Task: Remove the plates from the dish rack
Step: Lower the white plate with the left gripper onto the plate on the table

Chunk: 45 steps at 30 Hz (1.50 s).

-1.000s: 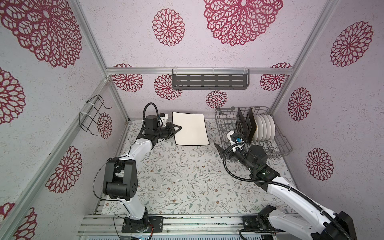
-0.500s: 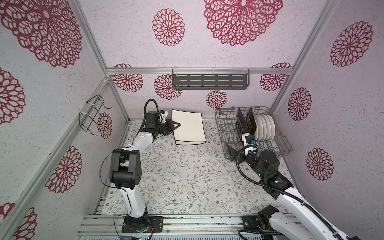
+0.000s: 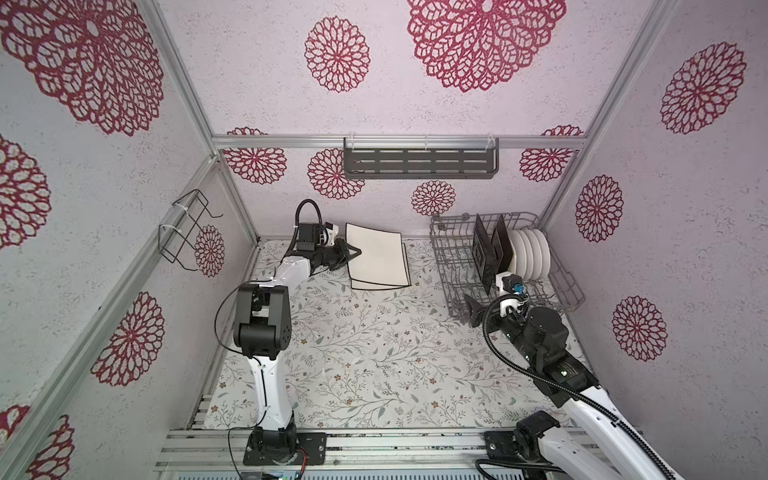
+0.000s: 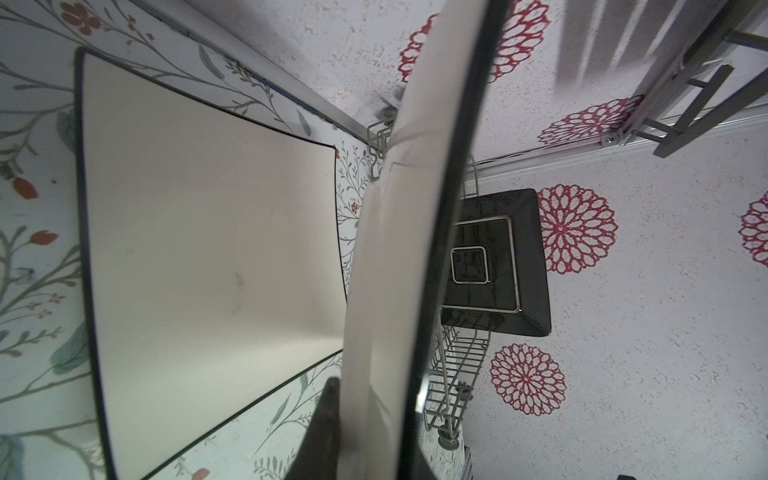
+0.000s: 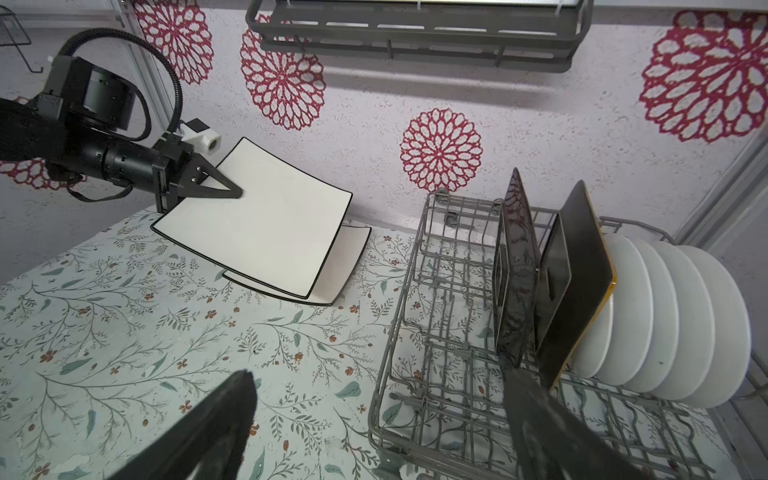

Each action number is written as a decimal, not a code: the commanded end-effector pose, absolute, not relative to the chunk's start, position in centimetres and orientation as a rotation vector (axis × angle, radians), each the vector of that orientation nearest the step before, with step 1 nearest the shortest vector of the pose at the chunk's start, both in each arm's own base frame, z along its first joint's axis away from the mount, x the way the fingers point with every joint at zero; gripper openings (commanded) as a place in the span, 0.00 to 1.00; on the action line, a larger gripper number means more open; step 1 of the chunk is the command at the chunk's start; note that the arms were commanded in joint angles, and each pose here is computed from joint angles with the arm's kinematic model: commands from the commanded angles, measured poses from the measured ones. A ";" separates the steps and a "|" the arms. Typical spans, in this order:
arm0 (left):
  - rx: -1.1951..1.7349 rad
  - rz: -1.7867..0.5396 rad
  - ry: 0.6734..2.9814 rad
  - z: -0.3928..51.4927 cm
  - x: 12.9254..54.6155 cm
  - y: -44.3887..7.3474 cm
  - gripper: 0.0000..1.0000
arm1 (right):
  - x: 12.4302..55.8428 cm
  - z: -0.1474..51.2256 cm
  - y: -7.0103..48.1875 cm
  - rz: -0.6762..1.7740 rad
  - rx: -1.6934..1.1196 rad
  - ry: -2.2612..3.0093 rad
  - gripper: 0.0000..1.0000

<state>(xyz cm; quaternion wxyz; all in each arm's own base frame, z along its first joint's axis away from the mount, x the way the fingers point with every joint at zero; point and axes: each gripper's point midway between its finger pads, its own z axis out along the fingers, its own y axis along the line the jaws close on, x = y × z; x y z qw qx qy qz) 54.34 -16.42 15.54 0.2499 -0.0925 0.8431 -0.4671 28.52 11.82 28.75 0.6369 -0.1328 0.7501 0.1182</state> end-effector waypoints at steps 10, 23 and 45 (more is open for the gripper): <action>-0.127 -1.315 2.179 19.7 57.3 -16.9 0.00 | 29.2 26.9 10.3 0.274 -0.215 1.751 0.96; -0.151 -1.306 2.189 18.5 59.8 -16.6 0.00 | 30.8 24.9 9.9 0.298 -0.179 1.777 0.96; -0.180 -1.331 2.219 15.7 63.0 -16.4 0.00 | 33.6 24.1 9.2 0.324 -0.163 1.801 0.95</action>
